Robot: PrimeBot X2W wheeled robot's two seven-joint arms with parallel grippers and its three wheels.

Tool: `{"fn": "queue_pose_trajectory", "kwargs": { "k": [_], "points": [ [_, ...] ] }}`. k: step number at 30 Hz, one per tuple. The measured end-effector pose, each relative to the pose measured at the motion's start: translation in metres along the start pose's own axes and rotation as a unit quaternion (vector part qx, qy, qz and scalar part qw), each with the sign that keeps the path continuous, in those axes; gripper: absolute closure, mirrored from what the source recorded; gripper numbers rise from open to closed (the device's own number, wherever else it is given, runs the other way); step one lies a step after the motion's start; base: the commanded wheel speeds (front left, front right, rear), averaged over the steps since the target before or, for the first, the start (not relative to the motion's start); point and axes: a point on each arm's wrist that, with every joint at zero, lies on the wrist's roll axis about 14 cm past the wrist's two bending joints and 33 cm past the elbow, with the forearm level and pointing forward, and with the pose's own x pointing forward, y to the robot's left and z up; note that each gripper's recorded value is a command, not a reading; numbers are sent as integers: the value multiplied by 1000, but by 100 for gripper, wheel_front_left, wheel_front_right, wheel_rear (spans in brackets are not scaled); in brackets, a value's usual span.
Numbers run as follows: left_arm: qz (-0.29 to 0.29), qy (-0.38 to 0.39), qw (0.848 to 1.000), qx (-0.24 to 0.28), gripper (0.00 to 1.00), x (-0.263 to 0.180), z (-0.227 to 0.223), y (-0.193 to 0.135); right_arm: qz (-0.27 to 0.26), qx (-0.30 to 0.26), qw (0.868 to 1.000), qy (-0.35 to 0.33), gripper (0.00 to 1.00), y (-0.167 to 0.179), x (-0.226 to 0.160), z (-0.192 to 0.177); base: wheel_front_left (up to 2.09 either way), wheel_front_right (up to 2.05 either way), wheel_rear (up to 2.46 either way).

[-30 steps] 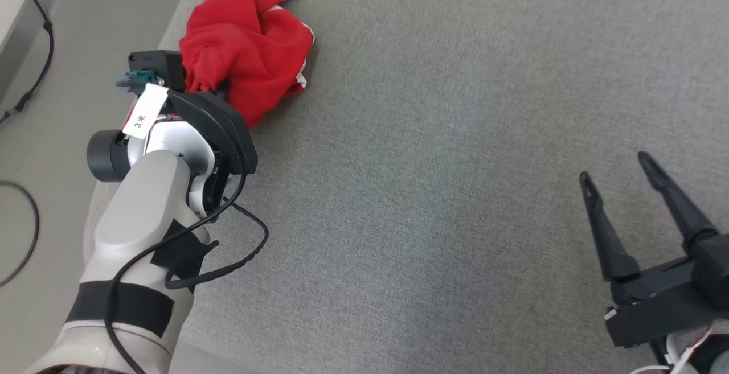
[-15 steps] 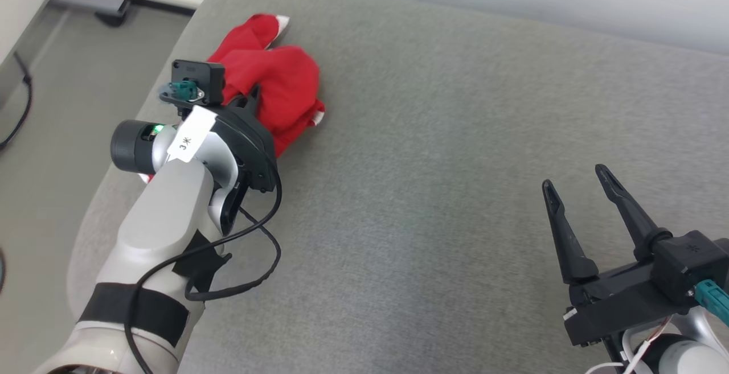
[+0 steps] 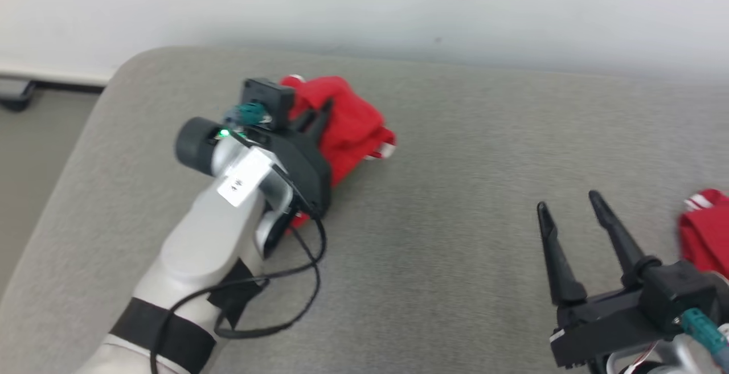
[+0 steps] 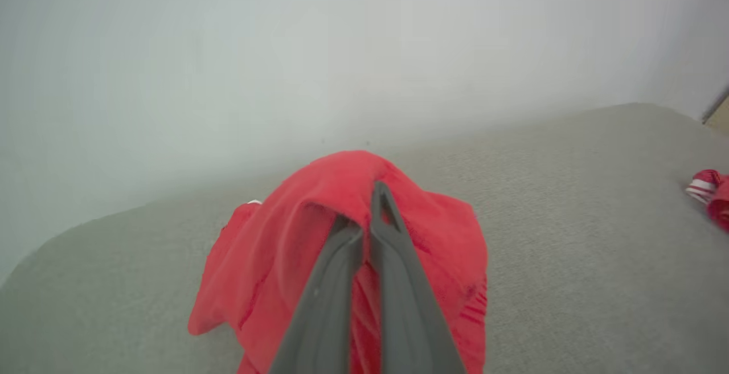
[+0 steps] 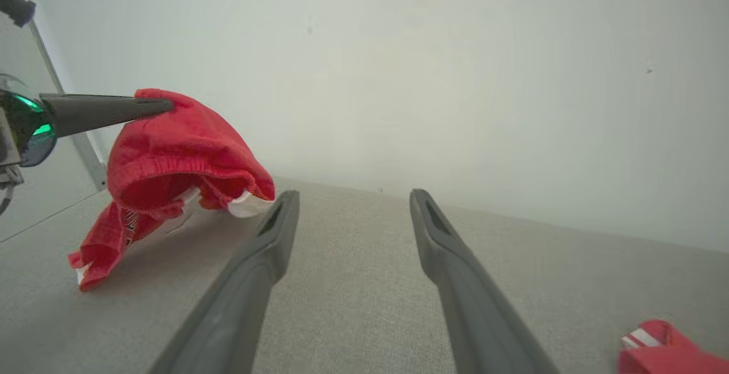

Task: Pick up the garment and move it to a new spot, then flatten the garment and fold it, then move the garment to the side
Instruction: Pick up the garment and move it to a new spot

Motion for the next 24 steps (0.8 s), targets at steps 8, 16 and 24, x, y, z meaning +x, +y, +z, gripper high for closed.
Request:
{"fn": "queue_pose_trajectory", "kwargs": {
  "k": [8, 16, 24],
  "points": [
    [-109, -41, 993, 12, 100, 11, 34, -85, -51, -9, 999, -16, 0, -26, -29, 12, 0, 0, 0],
    [-189, -56, 980, 19, 100, 13, 48, -157, -94, -17, 995, -20, 0, -48, -57, 18, 0, 0, 0],
    [-272, -77, 959, 4, 100, 4, 66, -228, -150, -28, 988, -32, 0, -77, -86, 27, 0, 0, 0]
  ]
}}
